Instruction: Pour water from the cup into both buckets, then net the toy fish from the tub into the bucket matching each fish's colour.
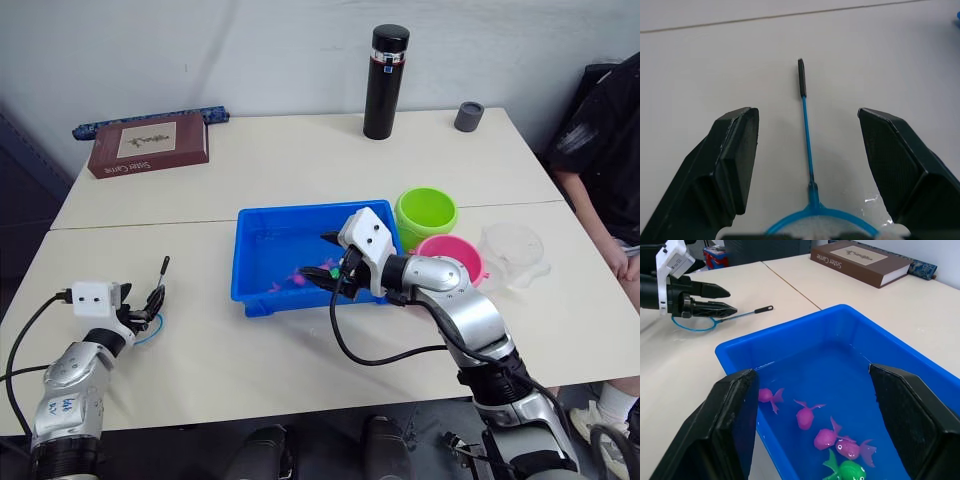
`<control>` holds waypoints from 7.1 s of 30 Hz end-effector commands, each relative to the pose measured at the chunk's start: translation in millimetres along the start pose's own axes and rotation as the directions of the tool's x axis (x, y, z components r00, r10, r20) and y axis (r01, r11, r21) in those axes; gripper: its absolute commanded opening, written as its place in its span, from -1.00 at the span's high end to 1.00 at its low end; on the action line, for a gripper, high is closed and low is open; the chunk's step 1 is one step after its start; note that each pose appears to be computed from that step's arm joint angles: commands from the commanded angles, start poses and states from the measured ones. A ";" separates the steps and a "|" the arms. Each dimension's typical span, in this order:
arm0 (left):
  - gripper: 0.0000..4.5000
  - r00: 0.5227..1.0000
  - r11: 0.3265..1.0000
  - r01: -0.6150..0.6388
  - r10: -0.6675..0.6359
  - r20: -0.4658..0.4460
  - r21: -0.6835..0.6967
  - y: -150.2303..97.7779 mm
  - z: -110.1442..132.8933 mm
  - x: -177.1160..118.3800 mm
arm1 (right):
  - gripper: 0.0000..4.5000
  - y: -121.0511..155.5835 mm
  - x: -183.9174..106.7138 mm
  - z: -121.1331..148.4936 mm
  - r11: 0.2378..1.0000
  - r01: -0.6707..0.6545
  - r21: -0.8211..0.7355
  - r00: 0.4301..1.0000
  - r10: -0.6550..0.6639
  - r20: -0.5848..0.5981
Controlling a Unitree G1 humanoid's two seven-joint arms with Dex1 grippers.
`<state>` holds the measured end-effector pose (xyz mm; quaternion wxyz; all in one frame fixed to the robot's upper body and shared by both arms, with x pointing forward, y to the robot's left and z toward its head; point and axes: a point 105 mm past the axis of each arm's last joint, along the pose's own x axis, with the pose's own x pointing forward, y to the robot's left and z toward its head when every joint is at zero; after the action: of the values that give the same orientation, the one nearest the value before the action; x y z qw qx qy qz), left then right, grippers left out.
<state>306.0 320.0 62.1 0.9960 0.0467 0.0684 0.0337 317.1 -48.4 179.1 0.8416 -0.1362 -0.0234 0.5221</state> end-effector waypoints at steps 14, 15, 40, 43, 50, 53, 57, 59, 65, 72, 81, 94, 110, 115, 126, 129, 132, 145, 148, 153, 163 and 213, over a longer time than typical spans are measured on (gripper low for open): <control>-0.53 0.988 0.999 -0.052 0.049 -0.149 -0.014 6.5 -17.3 7.9 | -0.65 -3.6 -4.6 17.4 0.999 0.022 -0.043 0.999 -0.020 0.047; -0.53 0.987 0.999 -0.052 0.049 -0.153 -0.014 6.2 -17.4 8.7 | -0.65 -4.0 -4.6 17.6 0.999 0.022 -0.044 0.999 -0.020 0.047; 0.98 0.985 1.000 -0.025 0.024 -0.168 -0.006 0.0 -14.0 19.9 | -0.68 -9.2 -4.9 20.2 0.997 0.048 -0.055 0.998 -0.045 0.051; 0.98 0.989 1.000 -0.016 0.015 -0.144 -0.007 -4.1 -3.0 23.8 | -0.68 -11.4 -4.9 21.9 0.996 0.059 -0.060 0.997 -0.056 0.057; 0.98 0.998 0.999 0.044 -0.043 -0.034 0.026 -20.8 46.1 37.6 | -0.68 -16.9 -3.8 28.5 0.994 0.088 -0.069 0.993 -0.082 0.080; 0.98 0.990 0.991 0.126 -0.129 0.049 0.050 -39.1 87.2 44.3 | -0.68 -20.7 -4.4 31.4 0.992 0.104 -0.077 0.991 -0.097 0.089; 0.98 0.958 0.959 0.269 -0.276 0.078 0.088 -66.1 117.5 41.4 | -0.68 -25.9 -8.7 35.2 0.988 0.123 -0.092 0.989 -0.114 0.095; 0.98 0.931 0.930 0.349 -0.358 0.073 0.113 -79.0 127.1 36.8 | -0.68 -28.2 -11.4 37.8 0.987 0.130 -0.098 0.988 -0.120 0.099; 0.98 0.831 0.820 0.541 -0.555 0.029 0.187 -104.1 142.2 18.2 | -0.68 -33.0 -23.7 45.1 0.980 0.142 -0.136 0.987 -0.130 0.098; 0.98 0.731 0.706 0.658 -0.683 0.004 0.262 -123.7 149.8 2.3 | -0.68 -39.4 -48.8 46.8 0.972 0.124 -0.199 0.992 -0.114 0.060; 0.98 0.469 0.435 0.843 -0.882 -0.035 0.317 -168.1 151.7 -31.1 | -0.68 -22.7 -61.5 37.6 0.971 -0.042 -0.237 0.999 0.035 -0.034; 0.98 0.235 0.144 0.893 -0.957 -0.170 0.426 -192.8 114.0 -53.8 | -0.68 16.0 -51.4 11.4 0.948 -0.223 -0.225 0.974 0.208 -0.091; 0.98 0.188 0.080 0.869 -0.966 -0.176 0.489 -201.7 110.5 -52.8 | -0.68 40.5 -43.0 3.3 0.907 -0.359 -0.219 0.933 0.340 -0.120; 0.98 0.200 0.097 0.860 -0.967 -0.156 0.501 -202.3 113.6 -50.1 | -0.68 39.5 -40.2 0.5 0.909 -0.360 -0.209 0.932 0.341 -0.122; 0.98 0.211 0.110 0.860 -0.966 -0.150 0.499 -202.1 111.8 -50.6 | -0.68 40.8 -37.3 0.8 0.909 -0.368 -0.197 0.929 0.351 -0.114; 0.98 0.211 0.111 0.859 -0.966 -0.149 0.499 -202.1 111.5 -51.1 | -0.68 41.5 -36.8 1.0 0.908 -0.370 -0.197 0.929 0.353 -0.113; 1.00 0.209 0.109 0.860 -0.966 -0.149 0.498 -202.3 110.8 -52.2 | -0.12 41.8 -36.4 1.2 0.907 -0.372 -0.198 0.928 0.356 -0.112; 1.00 0.205 0.108 0.861 -0.968 -0.145 0.497 -203.7 109.4 -53.7 | 0.99 41.5 -35.0 1.1 0.908 -0.367 -0.202 0.930 0.351 -0.110; 1.00 0.206 0.114 0.864 -0.969 -0.136 0.491 -204.2 110.2 -53.2 | 0.99 41.4 -34.6 0.8 0.909 -0.365 -0.202 0.931 0.349 -0.111; 0.33 0.211 0.122 0.860 -0.969 -0.129 0.495 -204.4 112.3 -52.1 | 1.00 41.0 -34.3 0.2 0.909 -0.363 -0.203 0.931 0.346 -0.113; -0.05 0.201 0.140 0.855 -0.977 -0.071 0.500 -208.8 124.4 -56.1 | 1.00 37.8 -33.1 -2.7 0.916 -0.350 -0.198 0.936 0.333 -0.114; -0.05 0.708 0.742 0.656 -0.669 0.228 0.139 -173.2 113.7 -22.2 | 1.00 -91.7 -63.2 -38.9 0.895 -0.043 -0.444 0.968 -0.073 -0.239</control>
<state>314.8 142.4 150.6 0.9436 0.0435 -0.0310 -0.3267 374.8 -153.9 159.5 0.7971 -0.3752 -0.0138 0.4729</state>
